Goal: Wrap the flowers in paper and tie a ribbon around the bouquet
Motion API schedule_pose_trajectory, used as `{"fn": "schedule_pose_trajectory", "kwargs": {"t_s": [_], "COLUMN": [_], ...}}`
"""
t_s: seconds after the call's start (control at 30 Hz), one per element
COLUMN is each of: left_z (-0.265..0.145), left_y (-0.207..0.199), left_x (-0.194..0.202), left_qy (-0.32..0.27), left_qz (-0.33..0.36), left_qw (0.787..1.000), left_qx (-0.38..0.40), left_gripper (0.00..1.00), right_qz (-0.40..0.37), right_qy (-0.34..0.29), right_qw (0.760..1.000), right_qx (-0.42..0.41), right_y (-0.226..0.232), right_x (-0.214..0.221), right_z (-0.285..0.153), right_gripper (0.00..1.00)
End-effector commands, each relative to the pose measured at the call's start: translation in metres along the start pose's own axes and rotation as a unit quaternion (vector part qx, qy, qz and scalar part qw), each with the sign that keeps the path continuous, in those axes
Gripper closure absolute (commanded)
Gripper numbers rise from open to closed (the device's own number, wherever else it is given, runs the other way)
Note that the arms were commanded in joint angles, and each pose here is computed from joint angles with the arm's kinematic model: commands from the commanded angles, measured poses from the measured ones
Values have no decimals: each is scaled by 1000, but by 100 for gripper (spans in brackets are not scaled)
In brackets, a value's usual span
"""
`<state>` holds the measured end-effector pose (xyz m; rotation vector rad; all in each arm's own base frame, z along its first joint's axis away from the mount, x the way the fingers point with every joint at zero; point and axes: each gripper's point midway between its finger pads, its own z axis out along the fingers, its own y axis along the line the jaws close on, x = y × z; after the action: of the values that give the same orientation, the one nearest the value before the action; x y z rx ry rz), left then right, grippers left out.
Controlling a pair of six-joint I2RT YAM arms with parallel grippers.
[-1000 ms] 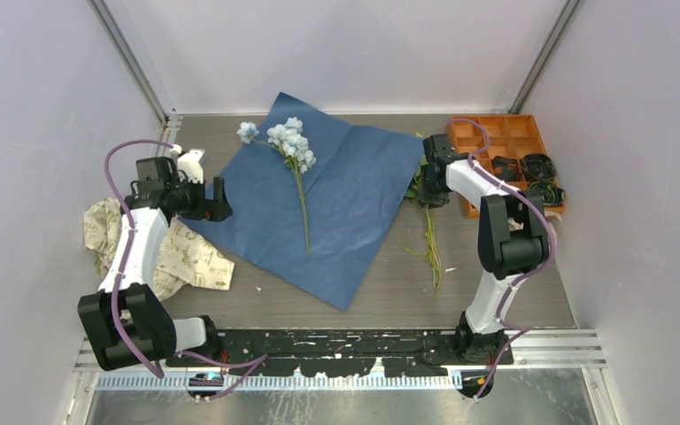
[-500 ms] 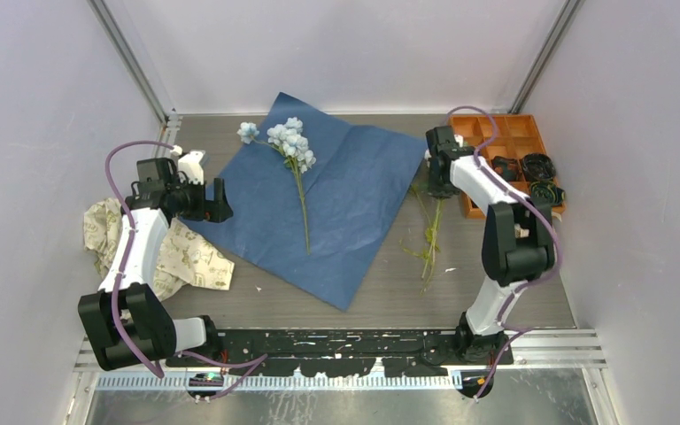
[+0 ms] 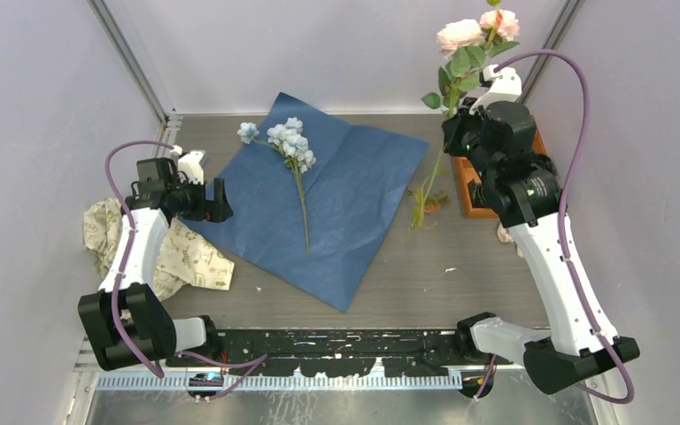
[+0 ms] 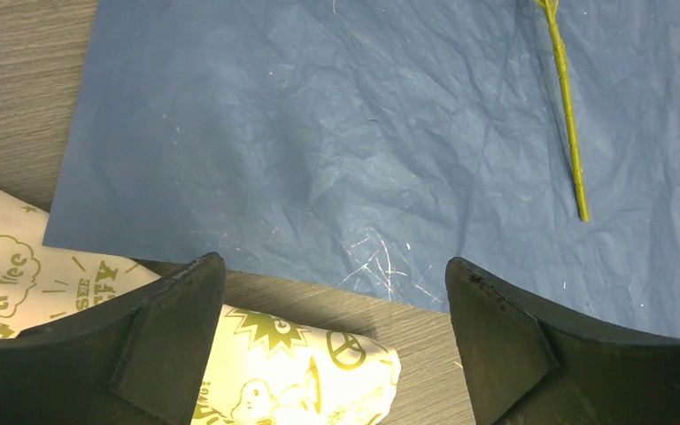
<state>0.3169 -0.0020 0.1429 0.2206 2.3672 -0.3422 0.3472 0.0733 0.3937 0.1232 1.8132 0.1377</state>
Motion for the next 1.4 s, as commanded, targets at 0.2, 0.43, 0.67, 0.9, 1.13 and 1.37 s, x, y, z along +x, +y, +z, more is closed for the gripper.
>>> {"fn": "schedule_pose_trajectory", "kwargs": {"t_s": [0.2,0.43,0.67,0.9,1.13,1.37], "left_z": [-33,-60,-11,18,16,21], "left_y": [-78,-244,-327,-345,-339,-319], "left_x": [-46,-92,-77,-84,-88,-94], "left_qy": [-43,-62,5,-1,-8,-23], "left_qz": [50,156,169,141,115,102], "left_qw": [983,917,892,898,913,933], "left_qx": [170,361,419,417,391,344], "left_gripper": [11,4,0,40,100,100], "right_qz": [-23,54,124,173,97,170], "right_qy": [7,51,64,62,105,125], "right_qw": [955,935,942,946,968,969], "right_qx": [-297,-346,-304,-268,-207,-129], "right_y": [159,210,206,195,159,61], "right_x": [18,60,85,96,115,147], "right_z": [-21,5,21,28,26,4], "right_gripper": [99,99,99,99,68,39]}}
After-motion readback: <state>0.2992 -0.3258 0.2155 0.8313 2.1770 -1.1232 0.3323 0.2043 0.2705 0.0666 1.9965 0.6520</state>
